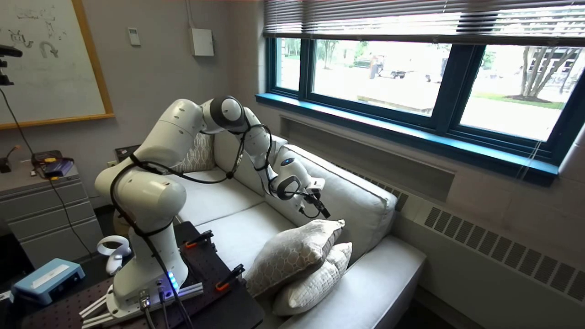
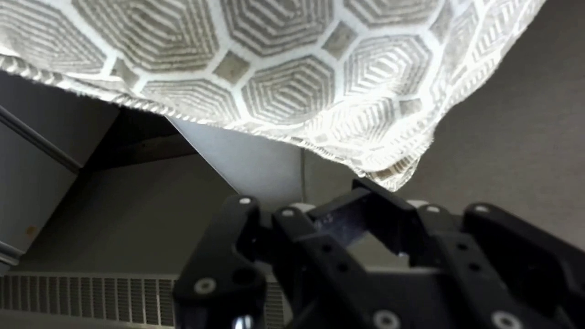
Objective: Set the two pillows against the armrest
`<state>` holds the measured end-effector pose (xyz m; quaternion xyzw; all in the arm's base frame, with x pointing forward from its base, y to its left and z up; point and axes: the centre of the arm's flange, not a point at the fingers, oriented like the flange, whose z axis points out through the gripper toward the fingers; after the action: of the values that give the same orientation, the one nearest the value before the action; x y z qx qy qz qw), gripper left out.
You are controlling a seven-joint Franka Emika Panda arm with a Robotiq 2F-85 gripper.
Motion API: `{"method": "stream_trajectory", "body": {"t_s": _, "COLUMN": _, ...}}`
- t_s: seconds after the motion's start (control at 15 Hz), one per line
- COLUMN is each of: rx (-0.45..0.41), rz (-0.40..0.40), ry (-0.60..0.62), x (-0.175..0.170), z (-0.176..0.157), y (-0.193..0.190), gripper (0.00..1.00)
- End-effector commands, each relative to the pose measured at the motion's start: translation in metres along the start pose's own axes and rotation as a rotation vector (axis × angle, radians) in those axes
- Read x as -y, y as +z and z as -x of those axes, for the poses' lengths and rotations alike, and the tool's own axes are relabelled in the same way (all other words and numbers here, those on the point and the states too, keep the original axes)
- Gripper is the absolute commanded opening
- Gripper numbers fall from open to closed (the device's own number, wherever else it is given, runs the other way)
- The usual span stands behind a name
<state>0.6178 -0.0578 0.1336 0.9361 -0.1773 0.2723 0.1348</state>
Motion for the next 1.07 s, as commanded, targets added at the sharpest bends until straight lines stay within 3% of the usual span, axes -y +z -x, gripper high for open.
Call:
{"method": "stream_trajectory", "body": {"t_s": 0.0, "rx": 0.064, "rz": -0.043, "ry": -0.184, "x": 0.009, "z": 0.006, "y": 0.005, "gripper": 0.29}}
{"method": "stream_trajectory", "body": {"t_s": 0.47, "rx": 0.236, "rz": -0.104, "ry": -0.517, "x": -0.007, "z": 0.030, "y": 0.080, "gripper": 0.82}}
{"method": "stream_trajectory", "body": {"t_s": 0.6, "rx": 0.268, "rz": -0.109, "ry": -0.587, "x": -0.018, "z": 0.033, "y": 0.081, "gripper": 0.97}}
{"method": "stream_trajectory", "body": {"t_s": 1.0, "rx": 0.257, "rz": -0.040, "ry": -0.621, "x": -0.042, "z": 0.032, "y": 0.044, "gripper": 1.00}}
